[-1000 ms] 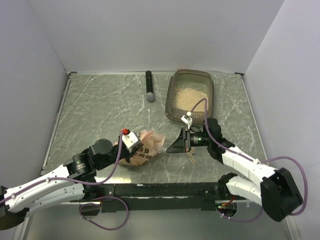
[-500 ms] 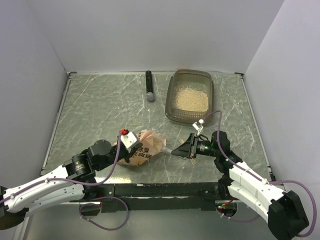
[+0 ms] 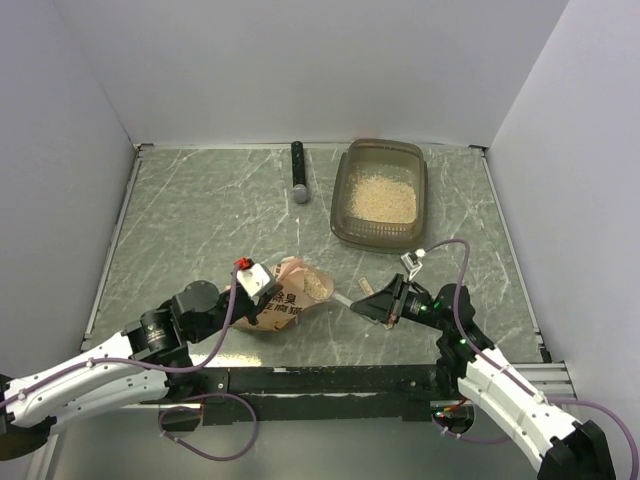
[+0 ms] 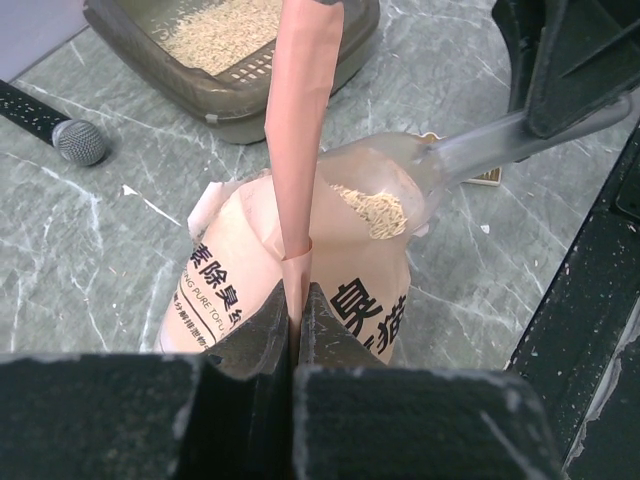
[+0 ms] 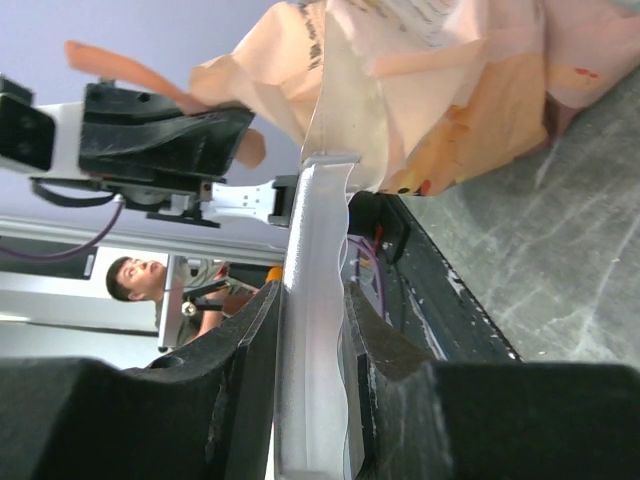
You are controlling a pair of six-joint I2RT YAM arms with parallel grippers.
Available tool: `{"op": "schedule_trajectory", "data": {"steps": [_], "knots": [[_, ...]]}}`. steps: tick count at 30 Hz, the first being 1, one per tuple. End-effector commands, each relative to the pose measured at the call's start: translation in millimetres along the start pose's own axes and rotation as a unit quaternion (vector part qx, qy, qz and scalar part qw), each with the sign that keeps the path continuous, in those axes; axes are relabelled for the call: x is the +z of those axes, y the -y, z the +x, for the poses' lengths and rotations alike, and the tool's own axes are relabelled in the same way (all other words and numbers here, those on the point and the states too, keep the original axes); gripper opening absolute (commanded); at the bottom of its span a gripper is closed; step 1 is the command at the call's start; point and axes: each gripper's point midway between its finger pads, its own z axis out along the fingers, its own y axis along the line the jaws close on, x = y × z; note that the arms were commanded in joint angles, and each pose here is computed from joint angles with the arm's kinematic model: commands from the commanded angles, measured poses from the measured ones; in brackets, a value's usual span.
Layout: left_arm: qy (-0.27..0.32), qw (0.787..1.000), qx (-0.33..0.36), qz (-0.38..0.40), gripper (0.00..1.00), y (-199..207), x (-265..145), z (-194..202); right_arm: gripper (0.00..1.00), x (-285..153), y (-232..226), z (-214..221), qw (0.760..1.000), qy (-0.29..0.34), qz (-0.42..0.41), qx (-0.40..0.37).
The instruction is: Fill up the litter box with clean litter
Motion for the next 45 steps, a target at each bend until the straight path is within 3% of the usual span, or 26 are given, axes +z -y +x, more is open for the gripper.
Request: {"op": "schedule_trajectory", "data": {"steps": [1, 13, 20, 32, 45], "knots": [[0.022, 0.999, -0.008, -0.033, 0.01, -12.2, -4.1, -9.1, 0.00, -4.1, -11.6, -0.9, 1.000, 0.012, -0.023, 0.009], [0.070, 0.994, -0.021, -0.078, 0.01, -30.4, -20.8, -28.3, 0.00, -7.1, -18.6, -7.4, 0.999, 0.036, -0.021, 0.029], [0.068, 0.994, -0.021, -0.086, 0.01, -33.2, -22.2, -27.1, 0.00, -5.7, -17.6, -15.2, 0.996, 0.058, -0.020, 0.060], [0.051, 0.995, -0.016, -0.081, 0.01, -31.2, -19.0, -22.7, 0.00, -4.4, -55.0, -52.3, 0.991, 0.127, -0.015, 0.045], [0.055, 0.995, -0.039, -0.073, 0.01, -27.2, -21.0, -22.5, 0.00, -4.1, -55.1, -101.5, 0.970, 0.237, 0.022, 0.054]]}}
